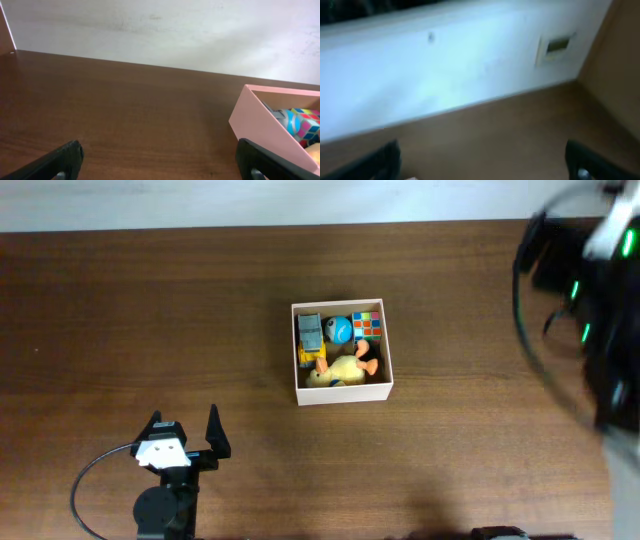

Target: Pack container

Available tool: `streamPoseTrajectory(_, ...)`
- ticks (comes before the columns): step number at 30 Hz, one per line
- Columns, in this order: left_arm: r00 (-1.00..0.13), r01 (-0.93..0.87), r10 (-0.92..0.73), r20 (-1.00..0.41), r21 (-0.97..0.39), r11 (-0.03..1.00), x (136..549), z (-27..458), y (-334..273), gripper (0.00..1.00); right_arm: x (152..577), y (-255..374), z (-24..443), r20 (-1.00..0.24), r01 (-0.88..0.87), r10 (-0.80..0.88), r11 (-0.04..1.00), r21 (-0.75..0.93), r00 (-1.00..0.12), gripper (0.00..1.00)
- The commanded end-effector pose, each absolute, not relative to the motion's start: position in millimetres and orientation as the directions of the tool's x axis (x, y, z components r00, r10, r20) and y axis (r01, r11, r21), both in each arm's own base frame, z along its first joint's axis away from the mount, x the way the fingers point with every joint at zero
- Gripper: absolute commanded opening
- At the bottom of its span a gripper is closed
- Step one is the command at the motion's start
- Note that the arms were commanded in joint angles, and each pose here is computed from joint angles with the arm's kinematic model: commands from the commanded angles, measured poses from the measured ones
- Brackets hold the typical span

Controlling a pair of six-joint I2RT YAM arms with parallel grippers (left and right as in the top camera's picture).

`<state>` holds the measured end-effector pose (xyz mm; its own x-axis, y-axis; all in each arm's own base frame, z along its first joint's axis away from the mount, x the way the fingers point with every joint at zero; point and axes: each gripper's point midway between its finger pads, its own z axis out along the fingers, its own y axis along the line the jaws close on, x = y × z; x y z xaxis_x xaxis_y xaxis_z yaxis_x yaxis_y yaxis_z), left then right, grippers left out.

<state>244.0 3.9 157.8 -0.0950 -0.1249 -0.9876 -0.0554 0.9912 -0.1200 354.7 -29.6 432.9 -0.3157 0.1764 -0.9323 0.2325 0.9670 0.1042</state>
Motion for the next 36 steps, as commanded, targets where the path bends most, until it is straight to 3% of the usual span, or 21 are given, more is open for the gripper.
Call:
streamPoseTrajectory(1,-0.091,-0.042,-0.11,-0.99,-0.106,0.993,244,158,2,0.99,329,-20,384,-0.927,0.191,0.178,0.974,0.119,-0.33,0.98)
streamPoseTrajectory(6,-0.091,-0.042,-0.11,-0.99,-0.106,0.993,244,158,2,0.99,288,-16,337,-0.961,0.146,0.181,0.977,0.153,-0.207,0.99)
streamPoseTrajectory(12,-0.091,-0.042,-0.11,-0.99,-0.106,0.993,244,158,2,0.99,257,-8,275,-0.97,0.085,0.183,0.981,0.171,-0.159,0.99)
streamPoseTrajectory(23,-0.091,-0.042,-0.11,-0.99,-0.106,0.993,244,158,2,0.99,240,4,205,-0.97,0.032,0.178,0.984,0.175,-0.165,0.99)
streamPoseTrajectory(36,-0.091,-0.042,-0.11,-0.99,-0.106,0.993,244,158,2,0.99,237,6,156,-0.966,0.024,0.174,0.985,0.173,-0.191,0.99)
